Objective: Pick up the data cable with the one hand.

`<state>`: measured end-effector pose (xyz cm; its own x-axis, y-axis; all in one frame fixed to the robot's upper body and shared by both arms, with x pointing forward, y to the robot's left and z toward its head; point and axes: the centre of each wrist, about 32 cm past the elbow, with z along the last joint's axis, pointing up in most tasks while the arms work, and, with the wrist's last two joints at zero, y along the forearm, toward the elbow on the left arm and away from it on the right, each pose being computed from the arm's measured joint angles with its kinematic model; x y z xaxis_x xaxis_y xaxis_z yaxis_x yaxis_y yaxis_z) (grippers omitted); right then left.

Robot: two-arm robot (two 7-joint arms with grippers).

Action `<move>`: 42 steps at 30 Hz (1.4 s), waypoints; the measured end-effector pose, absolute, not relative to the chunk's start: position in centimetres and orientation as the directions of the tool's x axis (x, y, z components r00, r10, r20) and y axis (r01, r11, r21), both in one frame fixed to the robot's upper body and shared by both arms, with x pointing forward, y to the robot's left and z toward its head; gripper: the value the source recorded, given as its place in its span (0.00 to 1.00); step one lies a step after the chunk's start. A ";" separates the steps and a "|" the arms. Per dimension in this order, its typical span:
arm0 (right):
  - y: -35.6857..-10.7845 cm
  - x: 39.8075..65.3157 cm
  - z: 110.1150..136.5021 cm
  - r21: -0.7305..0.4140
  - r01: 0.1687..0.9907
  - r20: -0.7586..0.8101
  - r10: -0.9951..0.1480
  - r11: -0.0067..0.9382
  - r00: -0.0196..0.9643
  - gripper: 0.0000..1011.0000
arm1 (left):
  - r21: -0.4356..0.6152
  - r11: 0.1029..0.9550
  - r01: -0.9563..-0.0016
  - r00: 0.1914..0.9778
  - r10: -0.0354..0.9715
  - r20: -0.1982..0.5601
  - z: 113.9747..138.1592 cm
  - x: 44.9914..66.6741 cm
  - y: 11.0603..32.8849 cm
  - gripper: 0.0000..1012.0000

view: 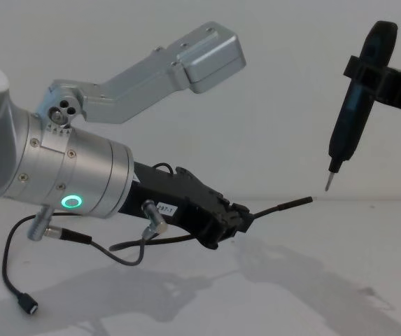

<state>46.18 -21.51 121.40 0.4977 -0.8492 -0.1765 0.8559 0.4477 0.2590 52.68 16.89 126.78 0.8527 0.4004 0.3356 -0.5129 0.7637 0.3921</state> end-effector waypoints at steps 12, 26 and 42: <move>-21.5 46.8 120.9 0.267 0.852 -0.206 -0.837 0.451 0.508 0.27 | 0.391 0.764 -0.513 0.853 0.400 0.336 126.8 52.7 16.9 0.05; -21.5 47.4 120.5 0.266 0.851 -0.225 -0.829 0.452 0.511 0.27 | 0.391 0.764 -0.513 0.853 0.400 0.336 126.8 52.7 16.9 0.05; -21.7 47.7 120.3 0.257 0.853 -0.229 -0.829 0.454 0.511 0.27 | 0.391 0.764 -0.513 0.853 0.400 0.336 126.8 52.7 16.9 0.05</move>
